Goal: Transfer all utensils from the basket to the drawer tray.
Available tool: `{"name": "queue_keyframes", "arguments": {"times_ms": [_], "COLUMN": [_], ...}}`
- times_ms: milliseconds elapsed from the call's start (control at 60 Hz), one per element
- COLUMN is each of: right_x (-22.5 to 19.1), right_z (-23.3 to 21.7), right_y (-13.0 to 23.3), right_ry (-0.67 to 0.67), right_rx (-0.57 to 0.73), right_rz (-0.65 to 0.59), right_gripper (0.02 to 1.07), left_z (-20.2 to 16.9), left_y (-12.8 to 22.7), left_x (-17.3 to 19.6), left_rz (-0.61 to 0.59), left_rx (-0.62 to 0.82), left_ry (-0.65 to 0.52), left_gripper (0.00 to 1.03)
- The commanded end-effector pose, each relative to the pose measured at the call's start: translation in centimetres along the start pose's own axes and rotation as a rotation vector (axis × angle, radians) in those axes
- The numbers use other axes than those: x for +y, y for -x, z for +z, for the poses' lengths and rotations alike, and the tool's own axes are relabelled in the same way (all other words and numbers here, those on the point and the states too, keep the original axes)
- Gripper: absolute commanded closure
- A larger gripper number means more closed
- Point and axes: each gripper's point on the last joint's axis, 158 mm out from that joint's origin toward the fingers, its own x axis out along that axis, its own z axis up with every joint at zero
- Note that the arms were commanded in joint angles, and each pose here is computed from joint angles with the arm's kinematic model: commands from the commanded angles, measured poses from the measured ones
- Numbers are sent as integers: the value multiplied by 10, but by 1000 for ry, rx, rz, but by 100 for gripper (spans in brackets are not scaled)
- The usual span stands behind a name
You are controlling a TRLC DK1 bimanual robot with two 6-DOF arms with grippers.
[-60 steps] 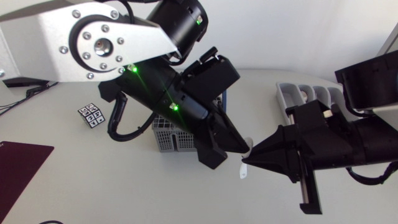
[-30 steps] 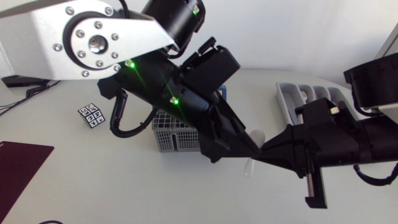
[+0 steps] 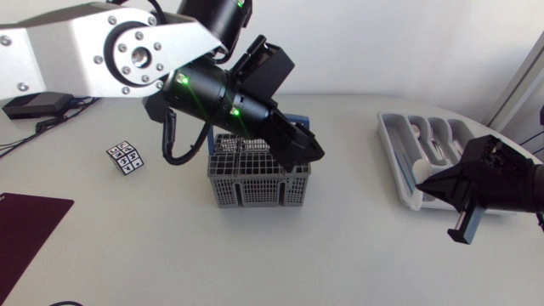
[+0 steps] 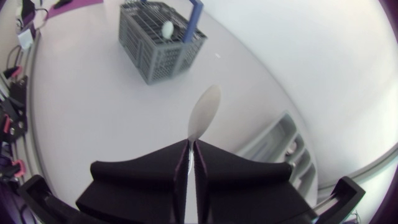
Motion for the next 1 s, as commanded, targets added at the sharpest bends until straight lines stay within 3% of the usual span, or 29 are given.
{"name": "queue_keyframes", "arguments": {"times_ms": [0,167,550,983], "right_x": [-8,-47,-123,-146], "right_z": [-27,-74,-171,-221], "right_y": [-8,-2,-8,-30], "right_ry": [31,39,26,75], "right_rx": [73,203,436,568], "right_rz": [-48,-199,-386,-465], "right_gripper": [101,101,101,101], "left_z": [-19,-31,-42,-51], "left_y": [-14,-23,-29,-33], "left_x": [13,25,38,51], "left_rz": [18,34,65,103], "left_rx": [43,73,101,111], "left_ry": [42,68,86,106], "left_gripper": [5,5,5,5]}}
